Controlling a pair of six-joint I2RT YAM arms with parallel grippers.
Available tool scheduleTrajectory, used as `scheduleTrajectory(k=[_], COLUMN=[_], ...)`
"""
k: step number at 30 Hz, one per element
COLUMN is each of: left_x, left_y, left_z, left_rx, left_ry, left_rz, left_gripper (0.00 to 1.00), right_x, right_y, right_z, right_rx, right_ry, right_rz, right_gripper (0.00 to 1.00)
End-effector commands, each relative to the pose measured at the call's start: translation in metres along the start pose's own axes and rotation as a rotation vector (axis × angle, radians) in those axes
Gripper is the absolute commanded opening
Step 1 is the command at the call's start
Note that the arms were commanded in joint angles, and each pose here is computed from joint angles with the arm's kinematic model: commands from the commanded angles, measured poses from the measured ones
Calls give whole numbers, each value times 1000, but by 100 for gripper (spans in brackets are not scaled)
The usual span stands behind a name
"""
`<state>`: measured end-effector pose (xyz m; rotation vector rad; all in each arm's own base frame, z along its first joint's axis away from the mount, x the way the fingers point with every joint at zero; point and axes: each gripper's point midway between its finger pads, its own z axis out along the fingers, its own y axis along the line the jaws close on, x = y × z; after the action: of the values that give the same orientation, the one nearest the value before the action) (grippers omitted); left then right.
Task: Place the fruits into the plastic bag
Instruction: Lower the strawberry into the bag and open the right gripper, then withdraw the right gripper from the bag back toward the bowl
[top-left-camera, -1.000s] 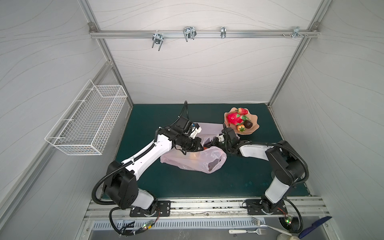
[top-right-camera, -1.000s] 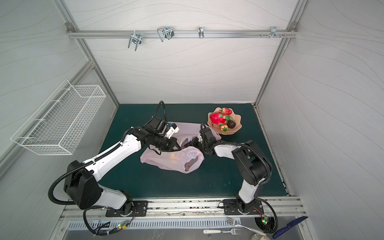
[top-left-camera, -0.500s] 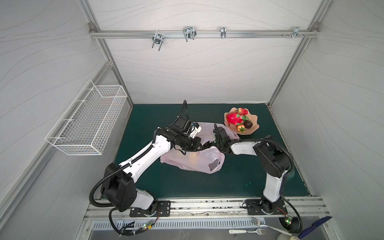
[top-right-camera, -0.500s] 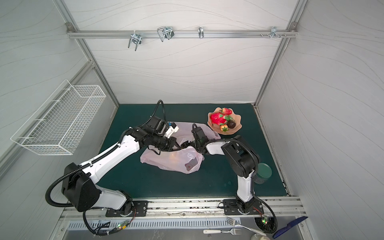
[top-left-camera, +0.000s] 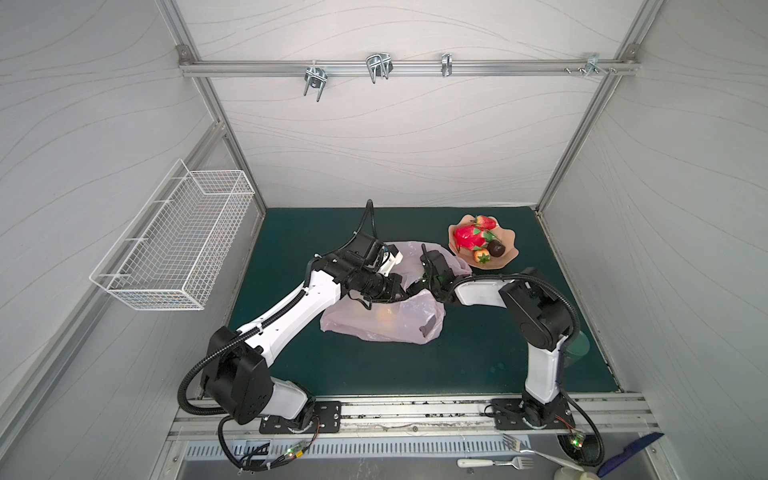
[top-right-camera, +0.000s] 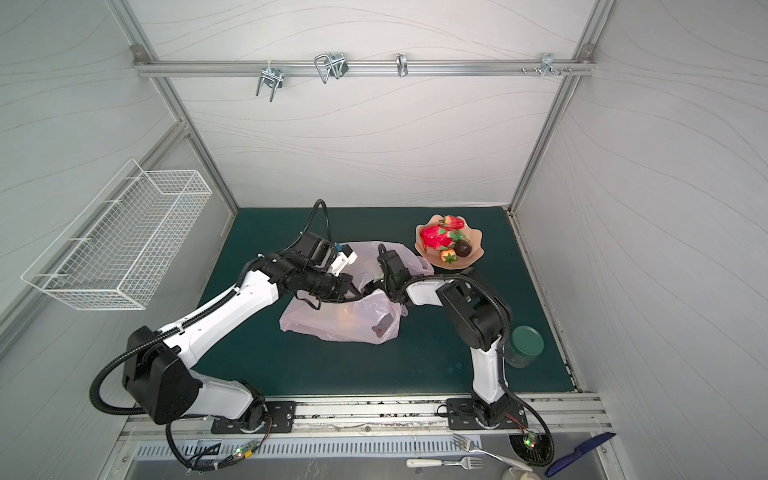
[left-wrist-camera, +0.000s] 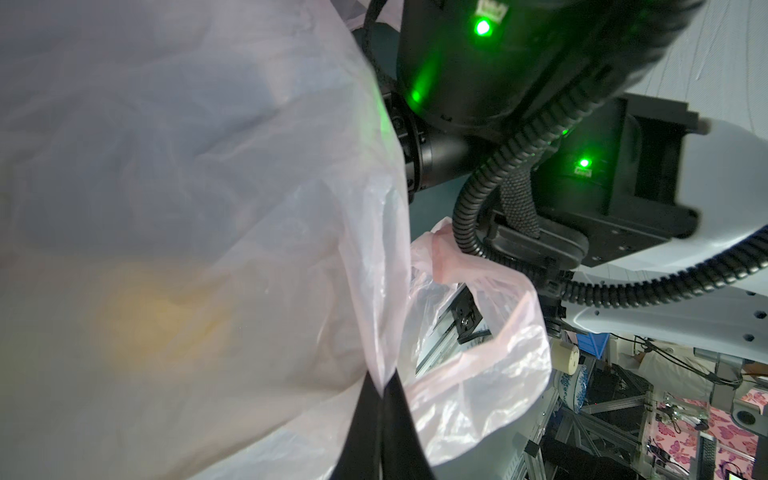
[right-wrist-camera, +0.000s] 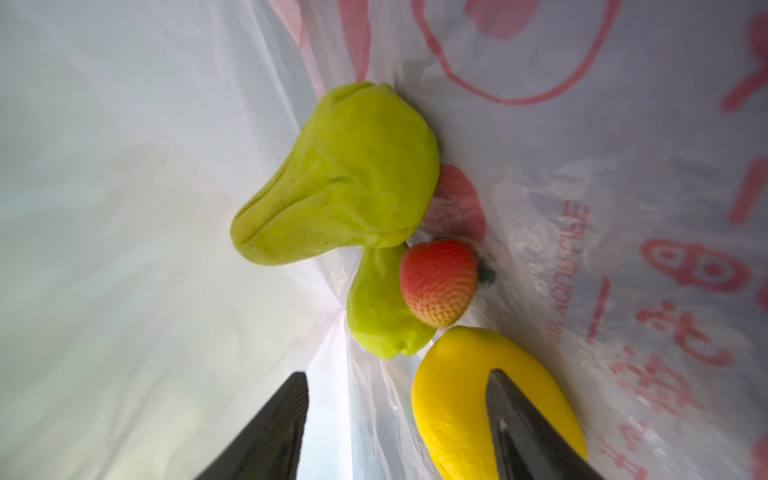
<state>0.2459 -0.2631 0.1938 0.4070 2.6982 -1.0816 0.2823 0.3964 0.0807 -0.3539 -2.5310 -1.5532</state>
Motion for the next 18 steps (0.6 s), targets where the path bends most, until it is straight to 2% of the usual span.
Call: scheduleTrajectory(k=[1,11,18], left_x=[-5,-4,-3], left_y=[-11,-8,-5], left_z=[-9,-7,-5], left_rx=[23,16,10], left_ry=[-37,-34,-34], left_rz=[44,40,39], left_gripper=[0,0,0], right_x=[8,4,3], right_y=[2,0,-12], right_z=[-4,-33,-56], right_rx=[-7,-5,35], right_ry=[21,-37,-85], right_rz=[-2,-24,-16], right_gripper=[75,91,93])
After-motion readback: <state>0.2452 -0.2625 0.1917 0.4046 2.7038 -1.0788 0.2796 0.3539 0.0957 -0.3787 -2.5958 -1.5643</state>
